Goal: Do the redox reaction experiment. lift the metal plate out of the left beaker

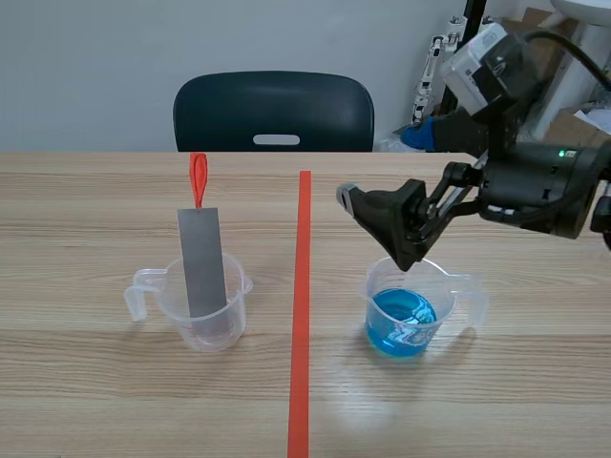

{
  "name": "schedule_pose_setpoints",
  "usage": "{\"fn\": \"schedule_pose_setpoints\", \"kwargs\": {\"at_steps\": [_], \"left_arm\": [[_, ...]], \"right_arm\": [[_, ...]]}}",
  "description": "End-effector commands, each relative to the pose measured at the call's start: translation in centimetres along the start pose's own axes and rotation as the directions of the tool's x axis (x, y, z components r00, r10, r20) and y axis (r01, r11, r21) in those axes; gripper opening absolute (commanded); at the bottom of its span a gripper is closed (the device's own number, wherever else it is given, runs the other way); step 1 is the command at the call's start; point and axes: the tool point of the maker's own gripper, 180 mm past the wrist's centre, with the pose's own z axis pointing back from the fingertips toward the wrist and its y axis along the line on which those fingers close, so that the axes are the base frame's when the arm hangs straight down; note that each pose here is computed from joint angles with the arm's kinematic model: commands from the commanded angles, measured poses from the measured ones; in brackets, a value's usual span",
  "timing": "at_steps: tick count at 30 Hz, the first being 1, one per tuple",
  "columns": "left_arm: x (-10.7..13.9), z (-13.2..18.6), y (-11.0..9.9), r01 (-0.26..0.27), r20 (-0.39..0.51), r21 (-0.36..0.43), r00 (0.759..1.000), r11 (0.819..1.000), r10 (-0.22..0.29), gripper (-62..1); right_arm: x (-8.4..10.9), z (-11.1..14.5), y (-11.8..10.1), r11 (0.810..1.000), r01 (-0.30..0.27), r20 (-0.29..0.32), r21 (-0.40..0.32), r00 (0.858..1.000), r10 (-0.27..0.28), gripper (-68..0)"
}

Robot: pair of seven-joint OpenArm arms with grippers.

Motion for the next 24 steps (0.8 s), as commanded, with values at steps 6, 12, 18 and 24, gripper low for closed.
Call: {"fn": "schedule_pose_setpoints", "kwargs": {"at_steps": [6,12,18,24], "left_arm": [[1.2,1.4,0.2,0.028,0.093,0.036,0.995,0.999,-0.031,1.4],[-0.1,2.7,0.9,0.036,0.075,0.070,0.996,0.997,-0.041,1.4],[-1.1,4.2,1.2,0.031,0.058,0.093,0.998,0.995,-0.036,1.4],[-1.8,4.5,1.4,0.030,0.040,0.101,0.999,0.994,-0.034,1.4]], "right_arm": [[1.1,-2.8,1.1,0.999,0.001,0.016,0.046,1.000,-0.002,0.4],[0.2,-5.6,2.1,0.997,0.019,-0.011,0.081,1.000,-0.018,0.4],[-0.2,-8.2,2.5,0.995,0.039,-0.024,0.092,0.999,-0.037,0.4],[-0.4,-10.5,4.0,0.991,0.051,-0.045,0.128,0.998,-0.045,0.4]]}}
